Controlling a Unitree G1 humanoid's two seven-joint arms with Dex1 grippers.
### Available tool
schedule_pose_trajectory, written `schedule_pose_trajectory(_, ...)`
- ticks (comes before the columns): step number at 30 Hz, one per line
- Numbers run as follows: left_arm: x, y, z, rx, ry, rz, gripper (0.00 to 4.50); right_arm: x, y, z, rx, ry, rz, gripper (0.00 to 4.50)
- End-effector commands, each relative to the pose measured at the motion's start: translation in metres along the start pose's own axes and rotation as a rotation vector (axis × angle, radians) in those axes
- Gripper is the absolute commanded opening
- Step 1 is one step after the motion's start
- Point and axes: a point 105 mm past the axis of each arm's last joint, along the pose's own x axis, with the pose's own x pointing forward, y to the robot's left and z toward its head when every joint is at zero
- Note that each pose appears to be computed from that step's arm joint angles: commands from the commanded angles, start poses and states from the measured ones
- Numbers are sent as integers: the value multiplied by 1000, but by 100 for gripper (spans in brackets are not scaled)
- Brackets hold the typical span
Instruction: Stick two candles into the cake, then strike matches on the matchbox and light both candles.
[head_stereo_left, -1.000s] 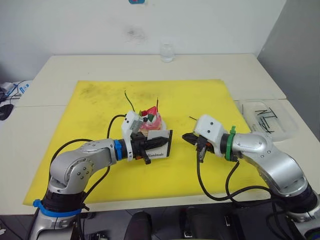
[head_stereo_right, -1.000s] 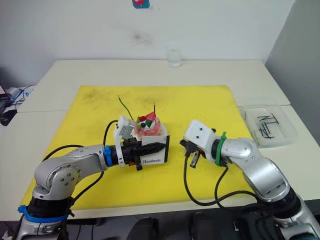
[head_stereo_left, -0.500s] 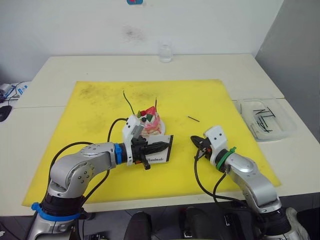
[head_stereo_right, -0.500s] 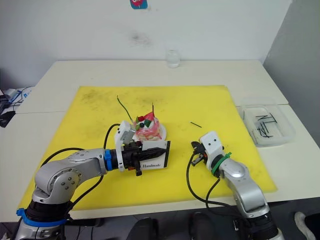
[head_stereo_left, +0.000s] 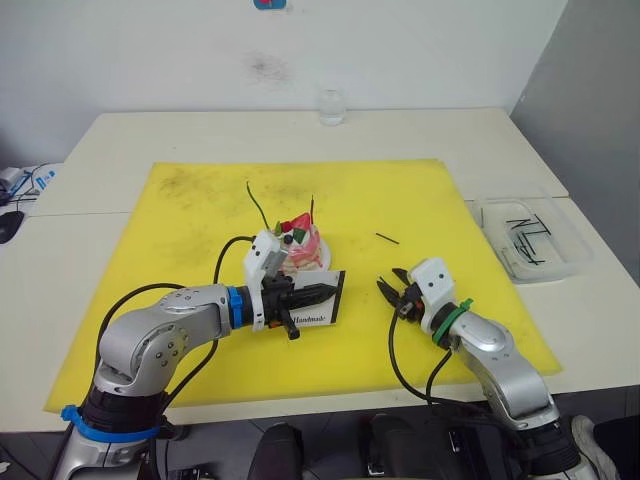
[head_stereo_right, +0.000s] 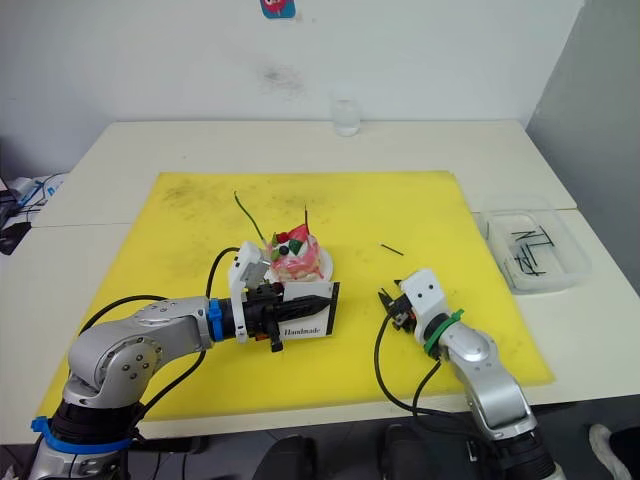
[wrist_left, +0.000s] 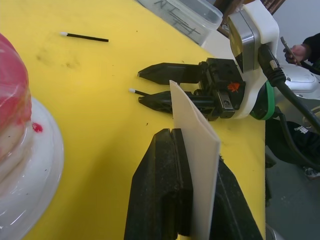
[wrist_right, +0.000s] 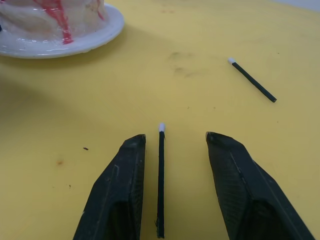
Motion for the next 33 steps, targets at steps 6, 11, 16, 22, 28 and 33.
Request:
schedule_pose_trajectory(6, 0, -7, 7, 49, -21, -29, 0, 2, 2, -4, 9, 17, 3, 207)
schedule_pose_trajectory(11, 0, -7, 7, 49, -22, -29, 0, 2, 2, -7, 24, 38, -7, 154)
schedule_pose_trajectory(16, 0, -7, 7, 47, -22, -30, 0, 4, 4, -6, 22, 51, -9, 3)
schedule_pose_trajectory(22, 0, -7, 6, 45, -20, -30, 0, 1, 7, -1, 35, 42, 1, 3)
schedule_pose_trajectory(28, 1, -7, 8, 45, -32, -29, 0, -3, 9, 30, 9, -44, 38, 3)
schedule_pose_trajectory(33, 5, -7, 15, 54, -54, -33, 0, -21, 27, 84, -132, -116, 247, 3)
